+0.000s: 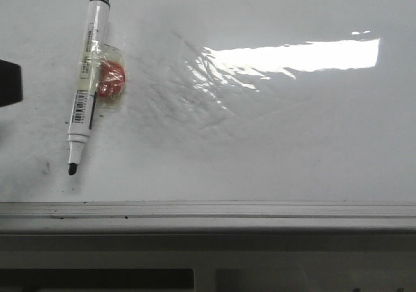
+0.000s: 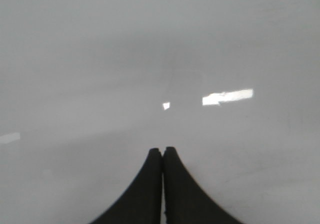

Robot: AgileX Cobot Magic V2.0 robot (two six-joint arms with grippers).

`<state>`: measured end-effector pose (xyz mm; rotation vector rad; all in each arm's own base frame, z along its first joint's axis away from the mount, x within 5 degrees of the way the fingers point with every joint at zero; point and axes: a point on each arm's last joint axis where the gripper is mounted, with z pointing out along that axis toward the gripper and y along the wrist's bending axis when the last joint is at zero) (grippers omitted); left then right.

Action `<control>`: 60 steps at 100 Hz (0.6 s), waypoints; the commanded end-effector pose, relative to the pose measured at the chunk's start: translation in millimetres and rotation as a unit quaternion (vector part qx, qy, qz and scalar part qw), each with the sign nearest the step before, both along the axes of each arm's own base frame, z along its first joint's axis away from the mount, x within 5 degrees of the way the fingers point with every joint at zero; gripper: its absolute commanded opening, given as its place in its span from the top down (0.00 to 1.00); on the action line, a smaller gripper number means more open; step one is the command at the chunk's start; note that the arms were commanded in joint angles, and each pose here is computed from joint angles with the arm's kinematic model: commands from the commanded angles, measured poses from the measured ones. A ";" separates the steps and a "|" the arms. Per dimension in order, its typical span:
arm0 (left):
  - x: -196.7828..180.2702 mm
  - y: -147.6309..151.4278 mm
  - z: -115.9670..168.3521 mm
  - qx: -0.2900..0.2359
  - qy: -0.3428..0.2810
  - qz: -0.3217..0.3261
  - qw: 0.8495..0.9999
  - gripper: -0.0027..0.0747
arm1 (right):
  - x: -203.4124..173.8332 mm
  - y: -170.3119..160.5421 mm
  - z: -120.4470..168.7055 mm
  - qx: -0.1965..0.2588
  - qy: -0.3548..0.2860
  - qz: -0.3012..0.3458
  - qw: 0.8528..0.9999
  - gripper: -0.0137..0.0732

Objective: Write number 8 on whiteboard

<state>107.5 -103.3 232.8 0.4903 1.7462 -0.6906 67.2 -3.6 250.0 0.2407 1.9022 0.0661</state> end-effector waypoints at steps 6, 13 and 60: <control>9.0 -14.6 12.0 -0.050 -0.033 -0.004 0.998 0.53 | 2.8 -1.4 15.9 -0.004 -0.048 -0.006 0.999 0.92; 13.0 -18.6 9.5 -0.052 -0.034 -0.002 0.998 0.53 | 2.8 -1.4 15.9 -0.004 -0.048 -0.006 0.999 0.92; 33.3 -40.1 -4.1 -0.018 -0.006 -0.001 1.000 0.53 | 2.7 -0.5 15.2 -0.003 -0.045 -0.001 0.999 0.92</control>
